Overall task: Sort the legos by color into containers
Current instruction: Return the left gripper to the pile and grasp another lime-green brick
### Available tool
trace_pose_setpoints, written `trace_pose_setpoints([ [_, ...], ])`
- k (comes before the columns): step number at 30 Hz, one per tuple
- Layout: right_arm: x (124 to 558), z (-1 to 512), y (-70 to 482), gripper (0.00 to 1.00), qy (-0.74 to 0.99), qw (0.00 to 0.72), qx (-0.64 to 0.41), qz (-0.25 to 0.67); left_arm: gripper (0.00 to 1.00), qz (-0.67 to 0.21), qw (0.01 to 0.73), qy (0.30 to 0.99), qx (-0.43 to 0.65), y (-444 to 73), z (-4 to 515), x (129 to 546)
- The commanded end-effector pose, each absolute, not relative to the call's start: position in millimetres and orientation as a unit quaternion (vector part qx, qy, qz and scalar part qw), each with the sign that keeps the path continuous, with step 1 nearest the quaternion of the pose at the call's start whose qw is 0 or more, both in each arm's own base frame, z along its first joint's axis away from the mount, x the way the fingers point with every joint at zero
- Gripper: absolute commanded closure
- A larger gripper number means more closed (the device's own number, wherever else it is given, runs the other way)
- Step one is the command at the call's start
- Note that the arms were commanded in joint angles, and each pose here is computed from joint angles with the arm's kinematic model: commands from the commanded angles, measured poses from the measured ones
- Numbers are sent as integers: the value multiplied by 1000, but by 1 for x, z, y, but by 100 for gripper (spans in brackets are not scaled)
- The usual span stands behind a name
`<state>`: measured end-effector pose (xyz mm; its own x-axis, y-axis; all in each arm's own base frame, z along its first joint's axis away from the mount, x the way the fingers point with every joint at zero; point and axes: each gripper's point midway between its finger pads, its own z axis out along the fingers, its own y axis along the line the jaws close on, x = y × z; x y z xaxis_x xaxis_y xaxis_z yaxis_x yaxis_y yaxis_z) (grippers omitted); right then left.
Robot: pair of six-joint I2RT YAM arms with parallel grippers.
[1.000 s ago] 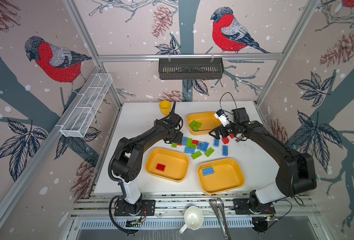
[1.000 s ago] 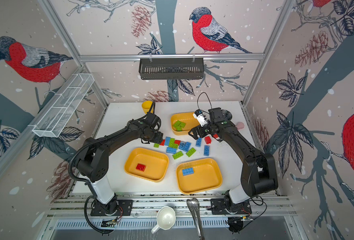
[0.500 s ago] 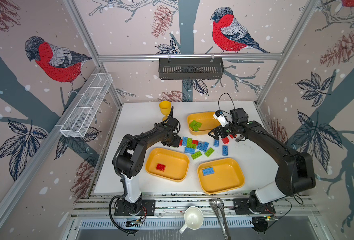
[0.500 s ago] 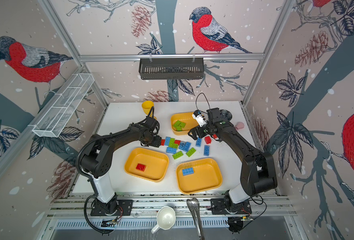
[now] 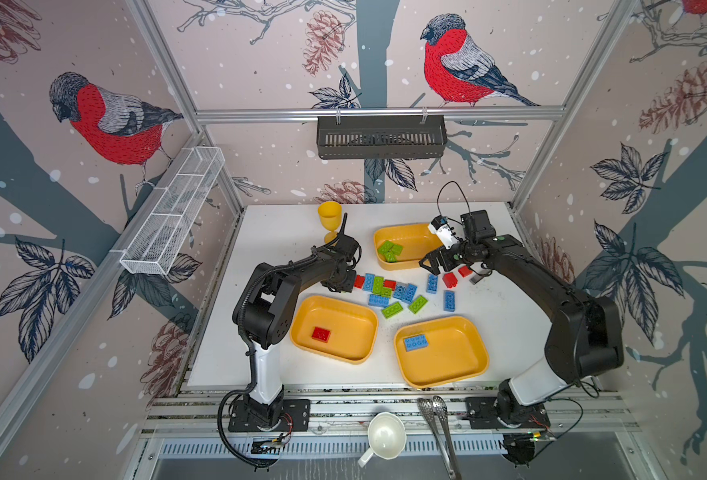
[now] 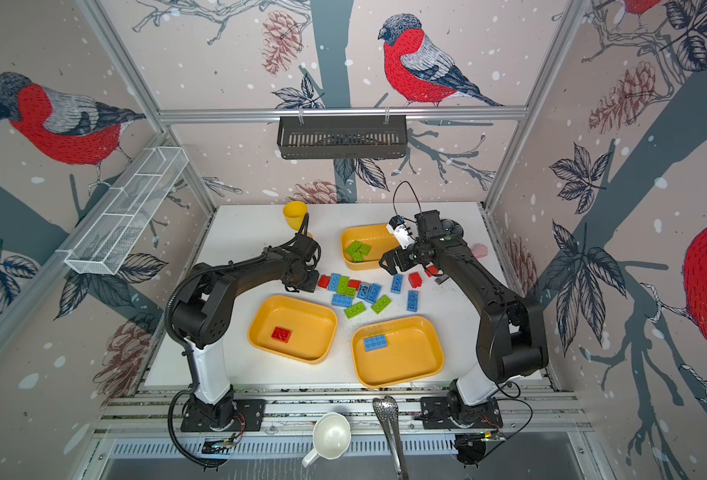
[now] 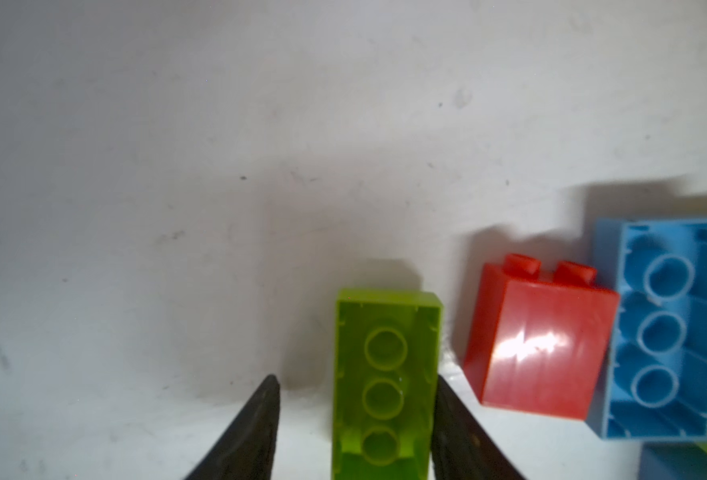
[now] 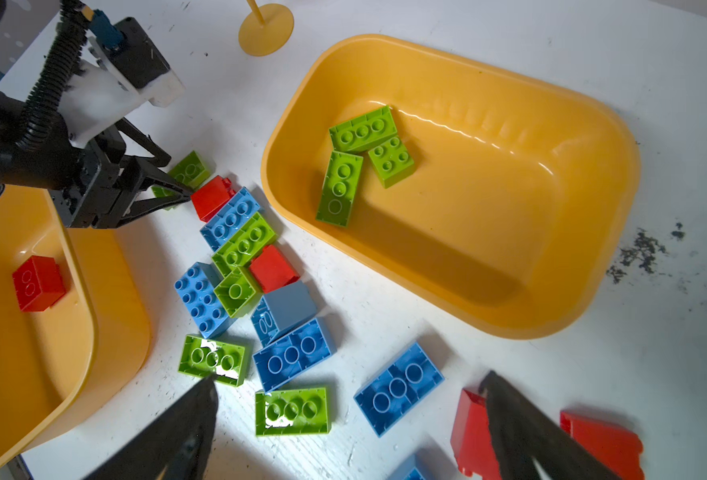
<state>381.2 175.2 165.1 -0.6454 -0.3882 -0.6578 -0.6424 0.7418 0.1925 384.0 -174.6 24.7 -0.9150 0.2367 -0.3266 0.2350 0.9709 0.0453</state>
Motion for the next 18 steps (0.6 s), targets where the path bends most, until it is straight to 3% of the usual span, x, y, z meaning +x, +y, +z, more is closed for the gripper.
trace_pose_setpoints([
  [1, 383, 166, 176, 1, 879, 305, -302, 209, 43, 24, 180, 977, 113, -167, 31, 391],
  [8, 384, 166, 178, 1, 875, 306, -304, 218, 43, -8, 173, 978, 114, -183, 24, 397],
  [18, 365, 182, 196, 1, 855, 302, -316, 280, 66, -20, 164, 981, 100, -182, 24, 386],
])
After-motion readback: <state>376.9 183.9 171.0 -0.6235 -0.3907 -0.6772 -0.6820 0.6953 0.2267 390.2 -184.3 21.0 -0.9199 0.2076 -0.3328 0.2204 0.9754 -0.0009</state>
